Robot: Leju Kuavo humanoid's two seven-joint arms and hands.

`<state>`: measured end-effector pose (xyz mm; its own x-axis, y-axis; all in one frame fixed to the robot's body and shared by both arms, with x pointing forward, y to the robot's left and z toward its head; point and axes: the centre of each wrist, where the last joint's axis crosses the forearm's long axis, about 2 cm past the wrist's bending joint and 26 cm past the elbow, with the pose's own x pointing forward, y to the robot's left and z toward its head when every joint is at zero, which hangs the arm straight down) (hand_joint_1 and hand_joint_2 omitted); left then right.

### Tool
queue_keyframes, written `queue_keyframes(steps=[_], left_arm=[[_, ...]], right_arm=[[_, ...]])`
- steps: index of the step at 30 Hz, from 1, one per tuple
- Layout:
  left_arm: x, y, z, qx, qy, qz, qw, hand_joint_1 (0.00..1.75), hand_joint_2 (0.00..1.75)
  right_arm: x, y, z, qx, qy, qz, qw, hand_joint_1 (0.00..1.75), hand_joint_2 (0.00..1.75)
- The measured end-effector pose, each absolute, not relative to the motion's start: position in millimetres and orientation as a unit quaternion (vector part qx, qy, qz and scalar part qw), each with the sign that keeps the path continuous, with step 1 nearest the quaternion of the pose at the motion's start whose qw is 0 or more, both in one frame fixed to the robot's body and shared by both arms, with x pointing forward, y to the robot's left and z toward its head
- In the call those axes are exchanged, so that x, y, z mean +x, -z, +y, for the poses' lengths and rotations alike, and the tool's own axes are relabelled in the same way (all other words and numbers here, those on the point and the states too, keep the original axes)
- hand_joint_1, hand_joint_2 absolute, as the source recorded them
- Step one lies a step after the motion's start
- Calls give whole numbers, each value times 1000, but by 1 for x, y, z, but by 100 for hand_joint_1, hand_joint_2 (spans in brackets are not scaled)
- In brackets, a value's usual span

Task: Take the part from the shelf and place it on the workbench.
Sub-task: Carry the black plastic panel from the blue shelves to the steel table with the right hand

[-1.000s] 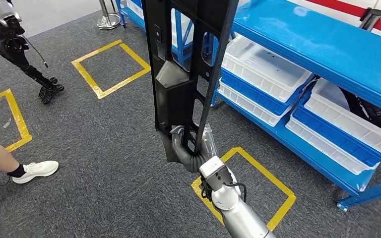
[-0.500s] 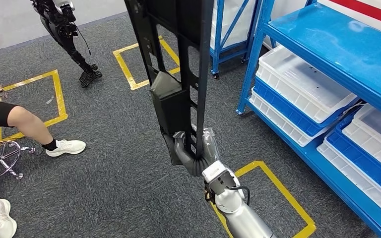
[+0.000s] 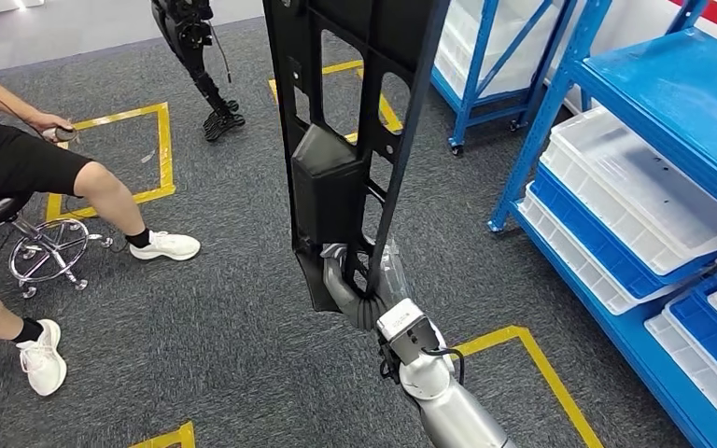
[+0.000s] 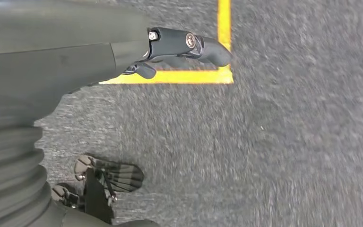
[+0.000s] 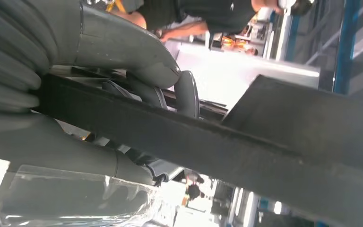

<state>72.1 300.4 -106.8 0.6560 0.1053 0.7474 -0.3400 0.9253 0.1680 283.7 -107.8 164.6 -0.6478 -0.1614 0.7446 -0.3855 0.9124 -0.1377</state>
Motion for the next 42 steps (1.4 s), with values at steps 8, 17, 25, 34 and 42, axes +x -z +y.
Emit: queue_keyframes(steps=[8, 17, 25, 34, 42], left_arm=[[74, 106, 295, 144, -130, -398, 896, 0, 175], [69, 107, 295, 146, -130, -396, 897, 0, 175], [72, 107, 297, 146, -131, -398, 896, 0, 175], [76, 106, 299, 149, -134, -403, 893, 0, 175], [75, 106, 299, 148, -136, -402, 893, 0, 175]], right_arm=[[282, -160, -112, 149, -149, -894, 396, 175, 175], [282, -162, -109, 152, -146, -894, 395, 175, 175], [282, -163, -108, 155, -146, -894, 394, 175, 175], [285, -169, -106, 158, -145, -897, 387, 175, 175], [285, -167, -108, 155, -150, -893, 394, 175, 175]])
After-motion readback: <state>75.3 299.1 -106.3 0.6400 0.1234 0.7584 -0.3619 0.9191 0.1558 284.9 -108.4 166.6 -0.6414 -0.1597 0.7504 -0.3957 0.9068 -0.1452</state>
